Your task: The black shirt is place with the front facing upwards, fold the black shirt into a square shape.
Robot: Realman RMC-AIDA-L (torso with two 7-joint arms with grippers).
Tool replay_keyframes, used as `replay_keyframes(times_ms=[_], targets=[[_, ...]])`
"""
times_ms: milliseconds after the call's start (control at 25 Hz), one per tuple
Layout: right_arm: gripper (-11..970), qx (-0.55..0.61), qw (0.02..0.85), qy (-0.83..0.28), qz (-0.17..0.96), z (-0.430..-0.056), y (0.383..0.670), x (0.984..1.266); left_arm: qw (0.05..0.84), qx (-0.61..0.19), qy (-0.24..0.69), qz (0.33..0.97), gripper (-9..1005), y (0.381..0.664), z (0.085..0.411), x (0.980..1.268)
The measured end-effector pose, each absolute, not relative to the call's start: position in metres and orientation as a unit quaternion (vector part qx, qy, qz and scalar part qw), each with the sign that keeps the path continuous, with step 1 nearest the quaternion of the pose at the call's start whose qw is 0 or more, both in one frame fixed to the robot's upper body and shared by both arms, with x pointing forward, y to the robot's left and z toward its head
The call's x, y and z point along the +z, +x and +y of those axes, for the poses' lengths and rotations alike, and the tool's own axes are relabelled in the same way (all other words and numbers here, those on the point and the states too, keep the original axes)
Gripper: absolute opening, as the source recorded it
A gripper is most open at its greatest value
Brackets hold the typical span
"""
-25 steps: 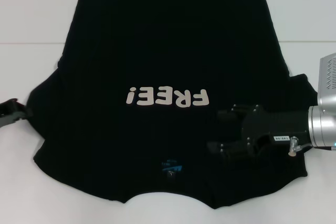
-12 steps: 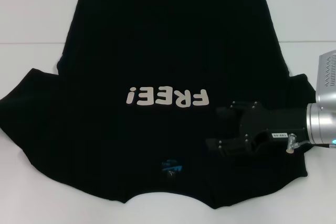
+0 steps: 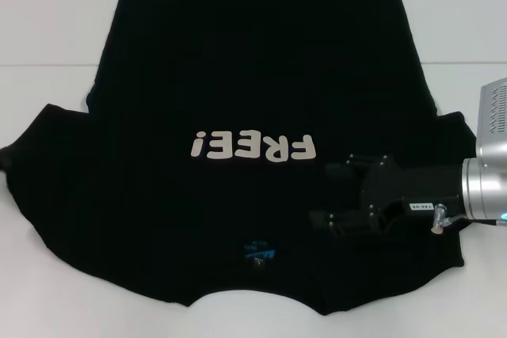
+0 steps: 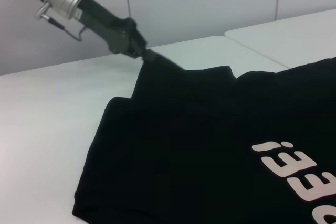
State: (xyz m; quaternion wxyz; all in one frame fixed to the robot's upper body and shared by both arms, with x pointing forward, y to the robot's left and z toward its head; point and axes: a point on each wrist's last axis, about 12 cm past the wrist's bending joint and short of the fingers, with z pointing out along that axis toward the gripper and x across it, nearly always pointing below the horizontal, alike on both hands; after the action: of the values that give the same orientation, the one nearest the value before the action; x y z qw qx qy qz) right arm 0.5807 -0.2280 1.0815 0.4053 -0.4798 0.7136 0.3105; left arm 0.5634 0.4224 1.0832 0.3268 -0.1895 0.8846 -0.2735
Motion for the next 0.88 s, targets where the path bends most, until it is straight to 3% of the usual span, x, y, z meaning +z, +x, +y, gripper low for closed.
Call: replay_keyframes(times_ms=[440,880], targets=[[930,0.318,0.397,-0.477,0.717,-0.227,0.576,1.077,0.316,-0.296,-0.069,0.899,1,0.605,0.355,1.110],[929,0.320,0.394,-0.475,0.719,-0.229,0.574,1.075,0.299,-0.306,0.035,0.903,6,0.609,0.294,1.105]])
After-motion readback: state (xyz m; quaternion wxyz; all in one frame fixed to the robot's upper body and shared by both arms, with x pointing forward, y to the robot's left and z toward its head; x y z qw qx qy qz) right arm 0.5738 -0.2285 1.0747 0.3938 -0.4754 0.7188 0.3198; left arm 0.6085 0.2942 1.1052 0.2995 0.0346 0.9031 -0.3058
